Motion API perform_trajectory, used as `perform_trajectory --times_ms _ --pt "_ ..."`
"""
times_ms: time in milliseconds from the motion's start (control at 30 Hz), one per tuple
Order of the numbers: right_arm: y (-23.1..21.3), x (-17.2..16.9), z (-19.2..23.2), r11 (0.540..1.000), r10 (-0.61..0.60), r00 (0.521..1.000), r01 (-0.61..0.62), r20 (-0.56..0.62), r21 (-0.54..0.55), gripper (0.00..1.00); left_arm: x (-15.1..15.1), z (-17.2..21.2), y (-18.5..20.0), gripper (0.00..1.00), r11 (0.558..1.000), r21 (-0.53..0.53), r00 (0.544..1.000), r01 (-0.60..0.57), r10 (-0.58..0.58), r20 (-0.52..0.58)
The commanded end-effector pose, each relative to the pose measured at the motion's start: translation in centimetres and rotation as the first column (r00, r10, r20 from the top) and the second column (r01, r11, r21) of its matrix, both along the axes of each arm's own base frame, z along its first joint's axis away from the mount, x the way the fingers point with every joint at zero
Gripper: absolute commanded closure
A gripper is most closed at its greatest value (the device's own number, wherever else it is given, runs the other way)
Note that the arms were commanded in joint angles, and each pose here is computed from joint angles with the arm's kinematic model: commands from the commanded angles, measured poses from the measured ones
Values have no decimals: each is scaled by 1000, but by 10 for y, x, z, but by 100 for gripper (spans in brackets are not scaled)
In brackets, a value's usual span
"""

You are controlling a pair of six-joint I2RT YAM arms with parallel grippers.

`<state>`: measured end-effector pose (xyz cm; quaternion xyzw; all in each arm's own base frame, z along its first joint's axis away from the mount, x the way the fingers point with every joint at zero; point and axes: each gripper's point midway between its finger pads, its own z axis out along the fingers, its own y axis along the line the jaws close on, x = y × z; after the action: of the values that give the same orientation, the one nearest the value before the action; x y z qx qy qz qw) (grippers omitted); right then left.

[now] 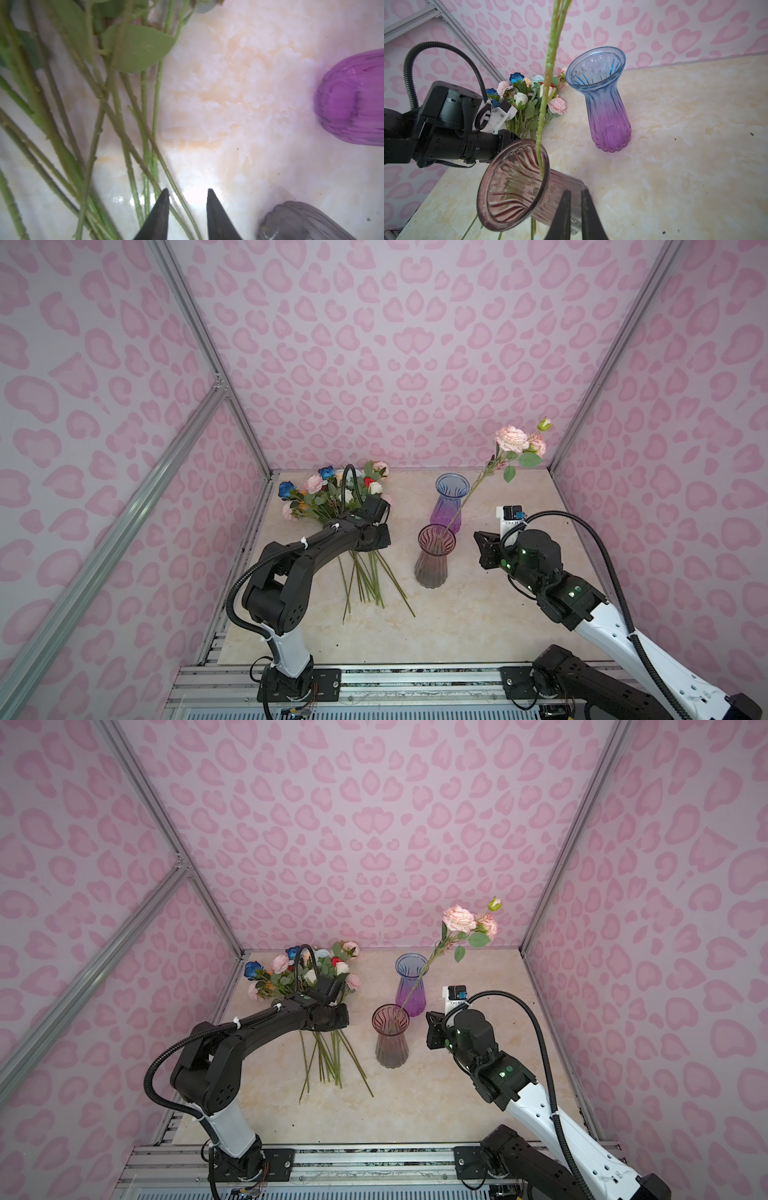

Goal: Arrange the flowers into the vase

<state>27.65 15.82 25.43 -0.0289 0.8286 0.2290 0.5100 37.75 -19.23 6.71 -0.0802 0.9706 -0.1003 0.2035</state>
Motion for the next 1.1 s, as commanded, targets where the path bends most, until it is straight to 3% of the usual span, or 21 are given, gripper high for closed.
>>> perform_trajectory --times_ms 0,333,600,867,1067 --pt "-3 -3 1 1000 -12 1000 11 23 25 86 -8 -4 13 67 997 43 998 -66 67 -13" --pt "-12 -14 -6 999 -17 999 15 48 30 84 -8 -25 20 67 987 142 997 -81 83 -2" --pt "-7 -19 -9 999 21 999 -23 40 41 84 5 -31 26 78 977 192 995 -97 90 46" --pt "-5 -24 1 996 40 997 -45 63 76 85 4 -18 29 97 977 177 990 -116 101 94" --pt "-4 -30 5 993 53 996 -60 69 104 85 2 8 26 97 987 131 987 -96 78 138"
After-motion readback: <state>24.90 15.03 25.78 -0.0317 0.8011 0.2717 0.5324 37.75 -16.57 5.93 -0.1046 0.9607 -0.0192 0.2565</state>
